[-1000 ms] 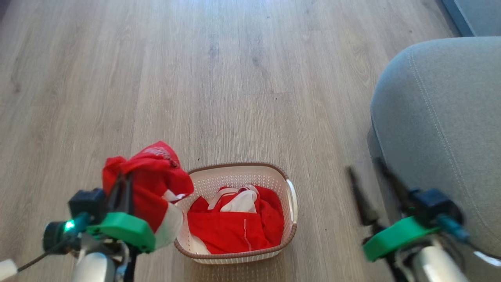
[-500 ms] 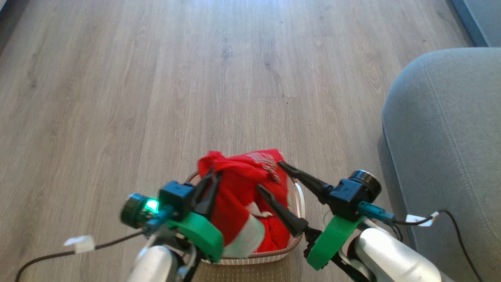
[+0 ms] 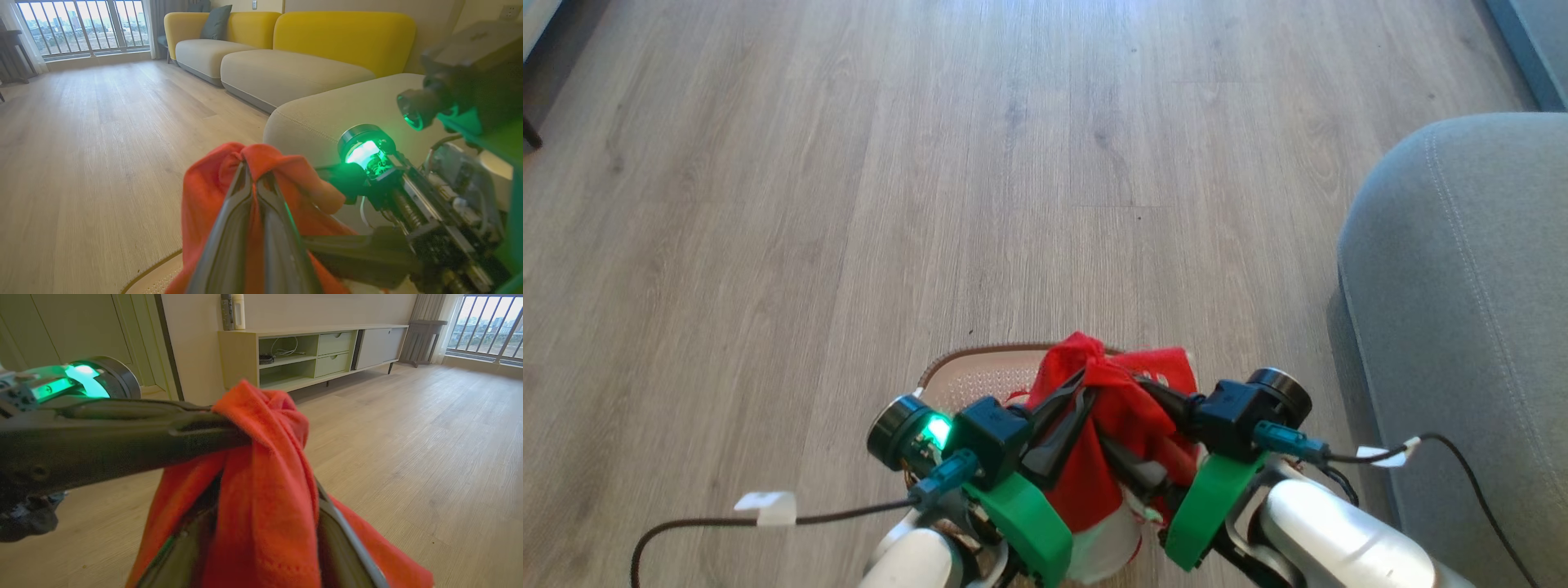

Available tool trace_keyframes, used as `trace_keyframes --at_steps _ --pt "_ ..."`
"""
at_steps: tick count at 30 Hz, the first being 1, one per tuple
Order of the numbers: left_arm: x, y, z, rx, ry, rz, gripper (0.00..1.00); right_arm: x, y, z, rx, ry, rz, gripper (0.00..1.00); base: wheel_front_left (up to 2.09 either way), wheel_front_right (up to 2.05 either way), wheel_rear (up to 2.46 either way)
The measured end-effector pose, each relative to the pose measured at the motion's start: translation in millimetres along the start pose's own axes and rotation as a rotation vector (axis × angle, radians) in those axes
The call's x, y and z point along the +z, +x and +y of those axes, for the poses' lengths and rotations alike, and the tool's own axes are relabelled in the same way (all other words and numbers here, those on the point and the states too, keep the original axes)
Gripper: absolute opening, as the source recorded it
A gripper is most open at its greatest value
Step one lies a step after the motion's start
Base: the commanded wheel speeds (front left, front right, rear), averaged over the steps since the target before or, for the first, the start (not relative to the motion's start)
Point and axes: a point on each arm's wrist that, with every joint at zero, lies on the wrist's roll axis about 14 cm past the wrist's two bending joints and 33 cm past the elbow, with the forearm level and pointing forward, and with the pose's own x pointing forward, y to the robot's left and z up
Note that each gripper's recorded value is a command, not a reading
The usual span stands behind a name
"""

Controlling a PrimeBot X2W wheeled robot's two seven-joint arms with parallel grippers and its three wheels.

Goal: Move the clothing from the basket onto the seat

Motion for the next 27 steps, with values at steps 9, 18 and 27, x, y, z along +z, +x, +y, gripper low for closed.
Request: trace_keyframes --at_steps 9,18,27 --pt "-5.3 4.2 0.9 0.006 -0.018 0.007 1.0 -1.7 -9.1 -12.7 -0.034 0.021 0.012 0.0 0.0 0.0 0.0" --pt "-25.7 16.9 -4.6 -0.018 -0.04 0.025 1.0 12.7 -46.9 -67.6 -0.218 -0.016 -0.018 0.0 0.0 0.0 0.0" --pt "-46.3 45.2 -60.2 -0.221 -0.075 0.048 1.0 40.4 -130.0 -133.7 -0.519 -0.088 -0.07 0.0 0.0 0.0 0.0"
